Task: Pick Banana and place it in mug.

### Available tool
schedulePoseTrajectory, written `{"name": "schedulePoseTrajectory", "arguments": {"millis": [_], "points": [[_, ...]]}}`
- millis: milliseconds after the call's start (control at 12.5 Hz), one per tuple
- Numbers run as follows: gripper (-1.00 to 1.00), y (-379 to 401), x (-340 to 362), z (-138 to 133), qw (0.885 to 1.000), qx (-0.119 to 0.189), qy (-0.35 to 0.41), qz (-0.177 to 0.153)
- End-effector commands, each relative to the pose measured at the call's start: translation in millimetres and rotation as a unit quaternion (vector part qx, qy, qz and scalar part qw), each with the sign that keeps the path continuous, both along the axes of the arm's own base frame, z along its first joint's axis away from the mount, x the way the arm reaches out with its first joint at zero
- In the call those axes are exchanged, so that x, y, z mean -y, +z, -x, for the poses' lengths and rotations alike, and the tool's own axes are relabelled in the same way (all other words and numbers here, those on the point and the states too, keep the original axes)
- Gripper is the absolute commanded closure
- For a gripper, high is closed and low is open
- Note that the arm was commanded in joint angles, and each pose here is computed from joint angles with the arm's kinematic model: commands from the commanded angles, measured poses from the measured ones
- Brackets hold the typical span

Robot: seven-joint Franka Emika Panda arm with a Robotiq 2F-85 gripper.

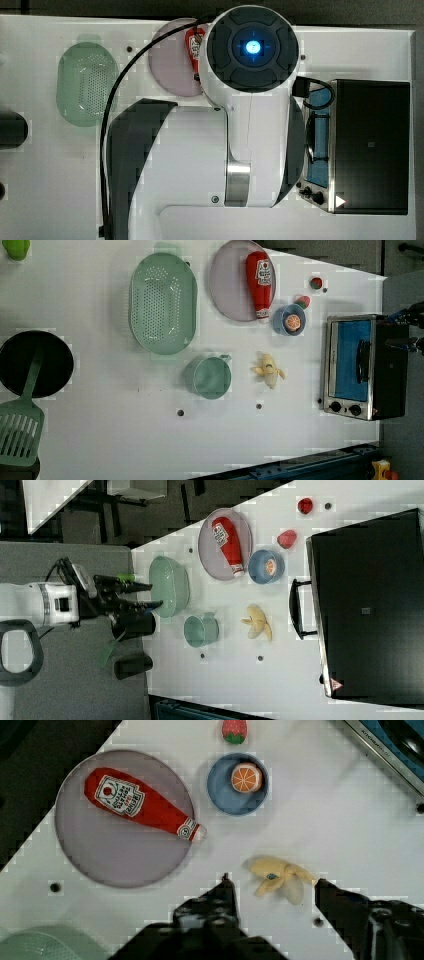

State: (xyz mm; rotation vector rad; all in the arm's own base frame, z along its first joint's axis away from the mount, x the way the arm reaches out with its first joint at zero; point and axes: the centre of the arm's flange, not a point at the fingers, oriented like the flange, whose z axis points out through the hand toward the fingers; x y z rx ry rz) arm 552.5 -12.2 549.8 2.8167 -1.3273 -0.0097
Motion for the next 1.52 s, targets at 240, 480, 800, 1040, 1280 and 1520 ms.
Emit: {"name": "schedulePoseTrajectory", "arguments": {"millis": [240,480,800,1040,1280,1520], "points": [[-1.00,37,12,123,0.999,-0.041,-0.025,0.003],[-1.00,-10,10,111,0.999,-0.050,0.008,0.001],[-1.00,-100,11,91,0.985,-0.042,0.166,-0.008],[-1.00,-171,10,85,0.961,-0.046,0.272,-0.015],[-1.00,-232,10,78,0.943,-0.037,0.331,-0.015],[-1.00,-290,10,78,0.924,-0.053,0.379,-0.024]]}}
